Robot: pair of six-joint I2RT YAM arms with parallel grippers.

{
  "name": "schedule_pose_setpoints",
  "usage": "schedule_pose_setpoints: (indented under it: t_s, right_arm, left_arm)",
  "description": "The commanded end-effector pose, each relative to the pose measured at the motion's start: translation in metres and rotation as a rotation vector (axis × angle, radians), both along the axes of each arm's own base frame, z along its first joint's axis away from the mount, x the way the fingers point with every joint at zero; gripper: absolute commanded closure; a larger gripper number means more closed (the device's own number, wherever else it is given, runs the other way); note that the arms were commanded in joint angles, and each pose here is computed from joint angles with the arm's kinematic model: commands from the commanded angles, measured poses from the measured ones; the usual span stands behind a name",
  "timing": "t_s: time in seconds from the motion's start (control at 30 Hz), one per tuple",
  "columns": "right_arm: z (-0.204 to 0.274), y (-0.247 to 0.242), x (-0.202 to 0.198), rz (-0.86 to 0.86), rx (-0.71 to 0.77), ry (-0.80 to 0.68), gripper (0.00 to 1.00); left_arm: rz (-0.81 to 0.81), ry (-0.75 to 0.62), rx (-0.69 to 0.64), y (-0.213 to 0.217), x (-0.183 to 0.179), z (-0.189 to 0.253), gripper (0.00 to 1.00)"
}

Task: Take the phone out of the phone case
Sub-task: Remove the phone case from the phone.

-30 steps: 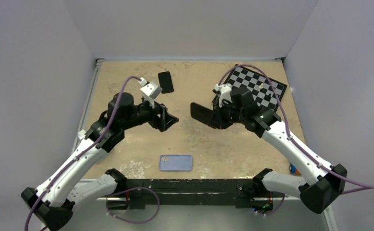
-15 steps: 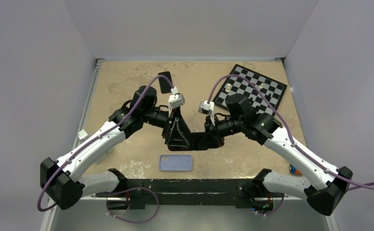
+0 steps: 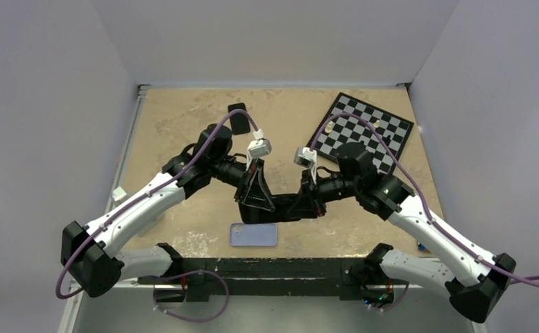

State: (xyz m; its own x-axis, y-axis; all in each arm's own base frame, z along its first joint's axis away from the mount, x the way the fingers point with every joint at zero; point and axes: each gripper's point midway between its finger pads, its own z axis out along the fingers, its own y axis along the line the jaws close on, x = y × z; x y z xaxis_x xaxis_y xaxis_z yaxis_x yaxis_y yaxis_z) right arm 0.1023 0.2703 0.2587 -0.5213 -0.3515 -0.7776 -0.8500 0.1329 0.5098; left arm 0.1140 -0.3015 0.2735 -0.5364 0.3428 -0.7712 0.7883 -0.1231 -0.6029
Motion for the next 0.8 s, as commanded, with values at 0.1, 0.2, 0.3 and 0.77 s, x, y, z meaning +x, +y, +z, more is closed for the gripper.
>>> schedule_pose_setpoints:
  t_s: [0.1,0.2,0.3,0.77]
  right_arm:
    - [0.084,0.003,0.022,-0.280,0.509,-0.123,0.50]
    - [0.088,-0.008,0.020,-0.345,0.668,-0.084,0.38]
    - [0.097,-0.021,0.022,-0.415,0.795,-0.063,0.37]
    - [0.129,-0.040,0.044,-0.561,0.992,-0.038,0.63]
  left_arm:
    - [0.210,-0.039,-0.198,-0.007,0.014,0.063,1.00]
    - [0.291,-0.011,-0.302,-0.006,0.020,0.085,1.00]
    - [0.309,0.048,-0.380,-0.008,0.022,0.097,1.00]
    - [0.347,0.177,-0.543,-0.003,0.025,0.104,1.00]
